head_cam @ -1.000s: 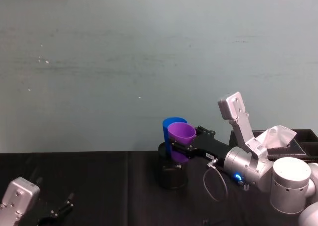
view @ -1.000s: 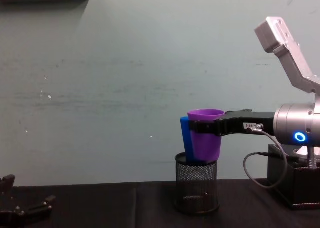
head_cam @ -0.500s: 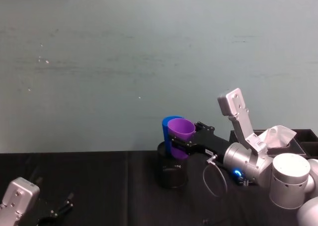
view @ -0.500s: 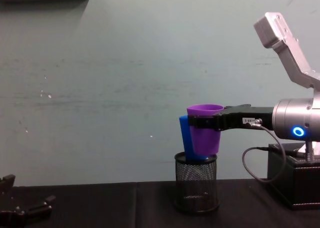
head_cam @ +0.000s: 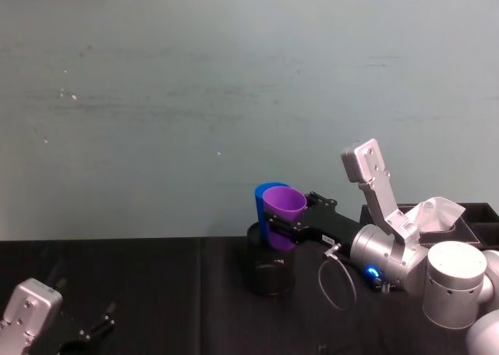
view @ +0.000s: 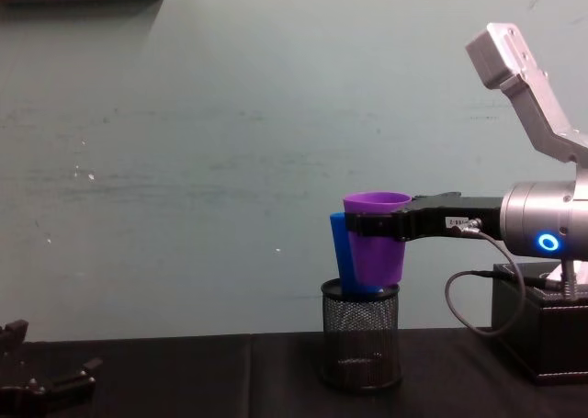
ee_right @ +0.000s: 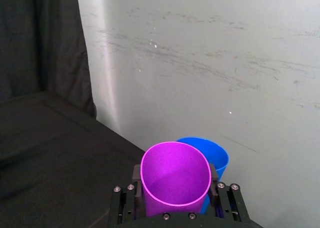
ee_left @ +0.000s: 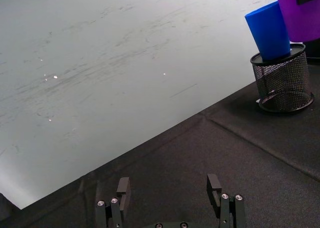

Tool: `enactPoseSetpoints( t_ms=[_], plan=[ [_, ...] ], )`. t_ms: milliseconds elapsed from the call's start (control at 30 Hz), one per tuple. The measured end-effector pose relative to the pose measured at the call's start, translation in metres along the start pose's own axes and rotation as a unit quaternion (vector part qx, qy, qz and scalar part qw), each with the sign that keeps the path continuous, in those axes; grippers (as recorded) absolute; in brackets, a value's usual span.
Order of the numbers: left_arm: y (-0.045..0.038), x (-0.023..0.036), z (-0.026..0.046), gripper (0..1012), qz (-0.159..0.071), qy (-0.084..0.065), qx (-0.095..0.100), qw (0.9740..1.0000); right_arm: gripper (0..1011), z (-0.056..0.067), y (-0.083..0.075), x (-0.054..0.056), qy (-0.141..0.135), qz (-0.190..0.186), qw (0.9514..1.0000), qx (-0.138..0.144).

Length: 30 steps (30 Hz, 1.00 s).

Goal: Pick up one cup with a gripper and tap it against the other cup.

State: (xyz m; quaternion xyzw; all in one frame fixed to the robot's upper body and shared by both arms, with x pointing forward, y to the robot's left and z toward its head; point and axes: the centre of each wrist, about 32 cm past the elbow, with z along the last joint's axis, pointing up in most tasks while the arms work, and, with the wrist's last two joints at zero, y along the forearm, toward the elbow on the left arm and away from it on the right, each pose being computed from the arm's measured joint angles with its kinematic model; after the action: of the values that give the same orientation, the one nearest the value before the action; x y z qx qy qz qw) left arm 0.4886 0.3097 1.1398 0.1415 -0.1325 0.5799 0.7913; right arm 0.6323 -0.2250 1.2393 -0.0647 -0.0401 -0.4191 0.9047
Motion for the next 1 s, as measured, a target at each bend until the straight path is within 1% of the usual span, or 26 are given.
enactPoseSetpoints(
  t_ms=[1000],
  plan=[
    [0.0,0.0,0.0,1000,0.0,0.0,0.0,1.0,732,-0.0002,-0.0002,-0.0003,0.0,-0.002,1.0,-0.001]
  ],
)
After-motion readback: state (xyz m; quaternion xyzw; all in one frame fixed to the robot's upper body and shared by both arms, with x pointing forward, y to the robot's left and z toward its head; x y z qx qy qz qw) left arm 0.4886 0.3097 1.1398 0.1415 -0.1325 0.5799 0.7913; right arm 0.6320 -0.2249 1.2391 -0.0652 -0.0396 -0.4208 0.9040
